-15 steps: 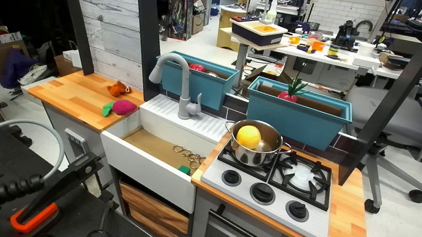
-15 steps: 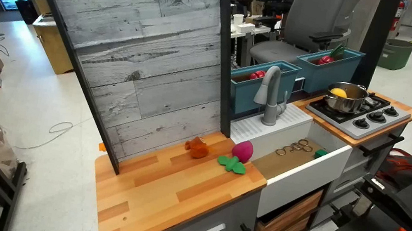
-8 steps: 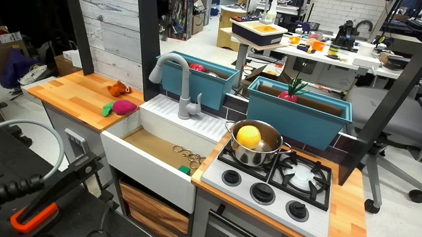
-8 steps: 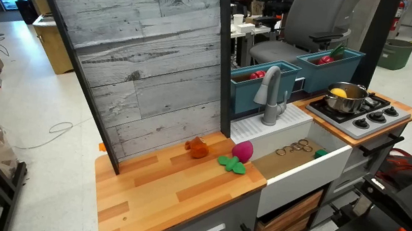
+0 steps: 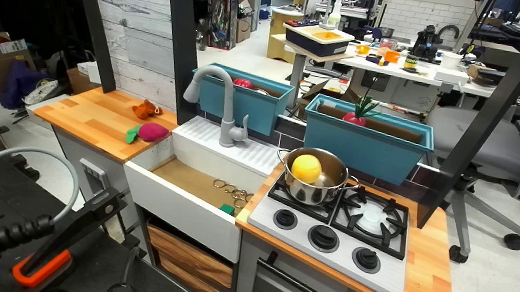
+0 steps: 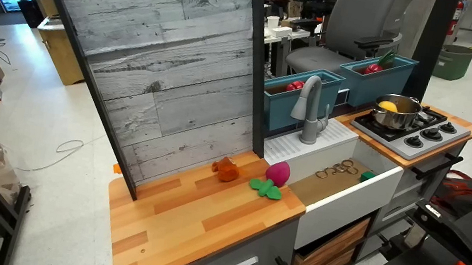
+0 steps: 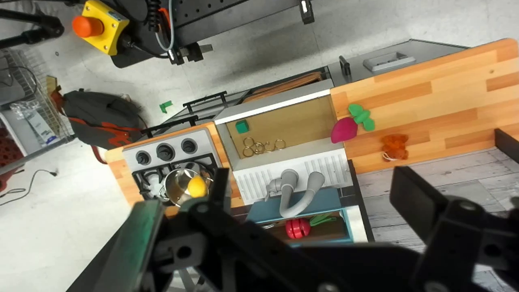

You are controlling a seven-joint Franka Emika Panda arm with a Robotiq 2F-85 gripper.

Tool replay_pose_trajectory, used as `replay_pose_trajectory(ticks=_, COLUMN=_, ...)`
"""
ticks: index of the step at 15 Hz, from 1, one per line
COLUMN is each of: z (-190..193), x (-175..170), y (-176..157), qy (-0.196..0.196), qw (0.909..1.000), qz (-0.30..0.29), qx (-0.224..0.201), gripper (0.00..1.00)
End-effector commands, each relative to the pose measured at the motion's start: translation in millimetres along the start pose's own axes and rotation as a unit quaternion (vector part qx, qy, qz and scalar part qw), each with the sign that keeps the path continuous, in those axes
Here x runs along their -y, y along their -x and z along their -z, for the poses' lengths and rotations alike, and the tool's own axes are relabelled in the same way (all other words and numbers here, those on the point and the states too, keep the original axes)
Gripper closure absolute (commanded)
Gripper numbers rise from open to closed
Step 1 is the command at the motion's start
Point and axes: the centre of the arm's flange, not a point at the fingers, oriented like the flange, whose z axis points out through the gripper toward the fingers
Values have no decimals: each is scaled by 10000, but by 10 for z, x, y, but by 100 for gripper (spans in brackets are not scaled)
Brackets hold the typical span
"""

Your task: Put the purple toy vegetable inside the sink

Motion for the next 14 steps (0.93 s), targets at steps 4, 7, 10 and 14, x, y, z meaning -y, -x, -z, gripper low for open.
replay_pose_trajectory(ticks=4, z=-866, x=353, y=-356, qy=83, qw=9986, qz=242, qx=-473, gripper=0)
replay_pose_trajectory(ticks=7, z=-1459, x=492, y=-529, qy=-240, qw=9987, qz=293, qx=-326, gripper=0)
replay_pose_trajectory(ticks=10, z=-2034, x=567, y=-725, qy=-516, qw=9984, qz=167, qx=-184, gripper=0)
replay_pose_trajectory(ticks=14, z=-2806, x=648, y=-982, qy=-721, qw=9973, qz=-121, qx=-6, gripper=0)
